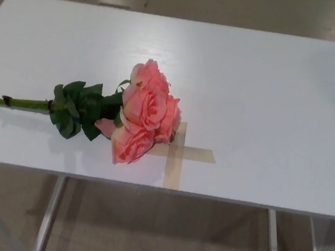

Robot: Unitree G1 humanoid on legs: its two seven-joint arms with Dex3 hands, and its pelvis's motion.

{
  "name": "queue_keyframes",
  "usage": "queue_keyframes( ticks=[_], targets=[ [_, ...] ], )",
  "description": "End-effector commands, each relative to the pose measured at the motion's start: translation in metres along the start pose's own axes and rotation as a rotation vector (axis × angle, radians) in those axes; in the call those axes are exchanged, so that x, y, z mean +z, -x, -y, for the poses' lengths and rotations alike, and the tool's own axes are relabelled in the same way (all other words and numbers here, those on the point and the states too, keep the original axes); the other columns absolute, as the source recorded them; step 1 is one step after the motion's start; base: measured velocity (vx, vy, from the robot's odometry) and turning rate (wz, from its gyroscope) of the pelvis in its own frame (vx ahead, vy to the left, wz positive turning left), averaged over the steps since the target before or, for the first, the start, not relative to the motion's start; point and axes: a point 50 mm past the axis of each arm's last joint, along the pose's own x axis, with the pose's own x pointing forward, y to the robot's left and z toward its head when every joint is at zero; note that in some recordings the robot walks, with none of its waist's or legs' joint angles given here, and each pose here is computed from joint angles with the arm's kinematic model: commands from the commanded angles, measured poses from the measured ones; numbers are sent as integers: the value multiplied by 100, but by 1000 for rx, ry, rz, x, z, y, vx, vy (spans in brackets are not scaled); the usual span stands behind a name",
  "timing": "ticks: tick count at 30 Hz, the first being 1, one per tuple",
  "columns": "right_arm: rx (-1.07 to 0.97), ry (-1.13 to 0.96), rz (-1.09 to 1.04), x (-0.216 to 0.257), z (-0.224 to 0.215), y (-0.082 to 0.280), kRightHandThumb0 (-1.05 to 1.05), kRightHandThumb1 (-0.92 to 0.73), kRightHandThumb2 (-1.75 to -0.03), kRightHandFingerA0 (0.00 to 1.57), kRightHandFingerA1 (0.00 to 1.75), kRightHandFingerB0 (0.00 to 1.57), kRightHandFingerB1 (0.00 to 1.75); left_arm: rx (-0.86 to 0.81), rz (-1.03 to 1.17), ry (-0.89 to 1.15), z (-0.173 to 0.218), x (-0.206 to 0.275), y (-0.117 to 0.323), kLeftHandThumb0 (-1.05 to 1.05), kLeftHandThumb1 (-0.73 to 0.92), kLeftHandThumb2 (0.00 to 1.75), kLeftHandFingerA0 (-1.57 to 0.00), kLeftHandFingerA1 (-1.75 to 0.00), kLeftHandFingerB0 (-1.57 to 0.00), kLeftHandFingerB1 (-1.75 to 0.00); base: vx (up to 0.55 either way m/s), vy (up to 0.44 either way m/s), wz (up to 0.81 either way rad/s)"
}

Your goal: Use the left hand to pick up the rose and passes it to a human.

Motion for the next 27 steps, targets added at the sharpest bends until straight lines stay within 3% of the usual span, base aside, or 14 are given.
queue_keyframes(
  ticks=[1, 2, 3, 4, 5, 6, 13, 16, 21, 22, 27],
  targets=[
    [-25, 32, -24, -7, 0, 1, -42, -76, -63, 62, 41, 51, 37, -22, 4, 13, -1, -4, 2, -44, 46, 70, -45, -46, -38, -43, 0, 0, 0],
    [-25, 33, -33, -10, -1, 2, -44, -74, -62, 61, 41, 49, 37, -22, -1, 24, -1, -7, 2, -38, 55, 57, -50, -37, -40, -34, 0, 0, 0],
    [-24, 32, -35, -11, -1, 2, -43, -74, -62, 61, 41, 49, 37, -21, 0, 29, -1, -8, 3, -45, 46, 70, -46, -46, -37, -43, 0, 0, 0],
    [-23, 30, -37, -11, -1, 2, -43, -74, -62, 61, 41, 49, 37, -20, 3, 35, -1, -8, 3, -45, 46, 70, -46, -46, -37, -43, 0, 0, 0],
    [-21, 23, -38, -13, -2, 2, -43, -73, -62, 61, 41, 50, 37, -17, 6, 36, -2, -9, 3, -37, 53, 56, -50, -38, -40, -34, 0, 0, 0],
    [-20, 20, -40, -15, -3, 3, -43, -73, -62, 60, 40, 51, 37, -10, 22, 40, -4, -10, 4, -47, 43, 68, -43, -46, -32, -41, 0, 0, 0],
    [-12, 26, -60, -28, -7, 7, -42, -72, -62, 62, 41, 52, 38, -18, 75, -22, -1, -12, 8, -55, 41, 68, -36, -44, -27, -39, 0, 0, 0],
    [-8, 30, -76, -35, -9, 9, -42, -72, -62, 62, 41, 52, 38, -95, 176, -100, -2, -6, 15, -54, 46, 54, -31, -34, -27, -30, 0, 0, 0],
    [-11, 34, -84, -39, -8, 10, -41, -71, -62, 62, 41, 52, 37, -179, 323, -153, -14, -4, 45, -57, 46, 55, -27, -33, -33, -32, 0, 0, 0],
    [-10, 34, -86, -39, -8, 10, -41, -71, -62, 62, 41, 52, 37, -189, 344, -158, -16, -4, 52, -61, 41, 68, -26, -40, -32, -40, 0, 0, 0],
    [-8, 46, -93, -42, -7, 11, -40, -71, -61, 62, 41, 51, 37, -284, 477, -140, -20, -1, 92, -58, 40, 69, -28, -41, -39, -42, 0, 0, 0]
  ],
)
